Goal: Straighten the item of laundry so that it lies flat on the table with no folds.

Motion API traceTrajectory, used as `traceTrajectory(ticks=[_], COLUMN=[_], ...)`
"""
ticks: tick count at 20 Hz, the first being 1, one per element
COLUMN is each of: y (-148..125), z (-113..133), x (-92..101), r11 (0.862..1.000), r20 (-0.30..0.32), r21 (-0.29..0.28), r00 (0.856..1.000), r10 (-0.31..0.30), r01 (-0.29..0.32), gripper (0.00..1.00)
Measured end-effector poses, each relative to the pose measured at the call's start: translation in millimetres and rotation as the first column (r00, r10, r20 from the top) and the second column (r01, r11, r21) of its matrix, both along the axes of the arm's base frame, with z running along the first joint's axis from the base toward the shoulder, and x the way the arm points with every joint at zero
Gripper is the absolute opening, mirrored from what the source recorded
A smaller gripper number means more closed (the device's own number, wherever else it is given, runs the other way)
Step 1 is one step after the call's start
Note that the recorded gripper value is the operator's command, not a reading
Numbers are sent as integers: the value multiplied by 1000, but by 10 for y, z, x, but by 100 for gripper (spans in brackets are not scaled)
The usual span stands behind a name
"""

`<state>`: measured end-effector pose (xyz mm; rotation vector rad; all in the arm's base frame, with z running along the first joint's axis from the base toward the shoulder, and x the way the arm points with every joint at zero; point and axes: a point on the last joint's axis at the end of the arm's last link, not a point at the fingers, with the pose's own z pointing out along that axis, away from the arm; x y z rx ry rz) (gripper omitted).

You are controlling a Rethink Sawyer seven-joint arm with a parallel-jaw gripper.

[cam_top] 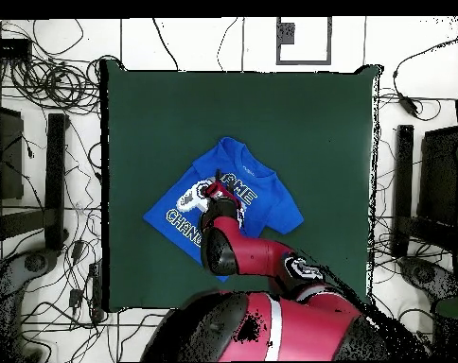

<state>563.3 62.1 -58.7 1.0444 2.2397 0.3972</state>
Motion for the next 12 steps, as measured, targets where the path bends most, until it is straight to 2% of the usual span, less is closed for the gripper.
traceTrajectory(ticks=[12], y=[-11], z=[34], x=[30], r11=[1000], r20=[7], r21=[-2], r00=[1000], r10=[-2], r01=[2], gripper=[100])
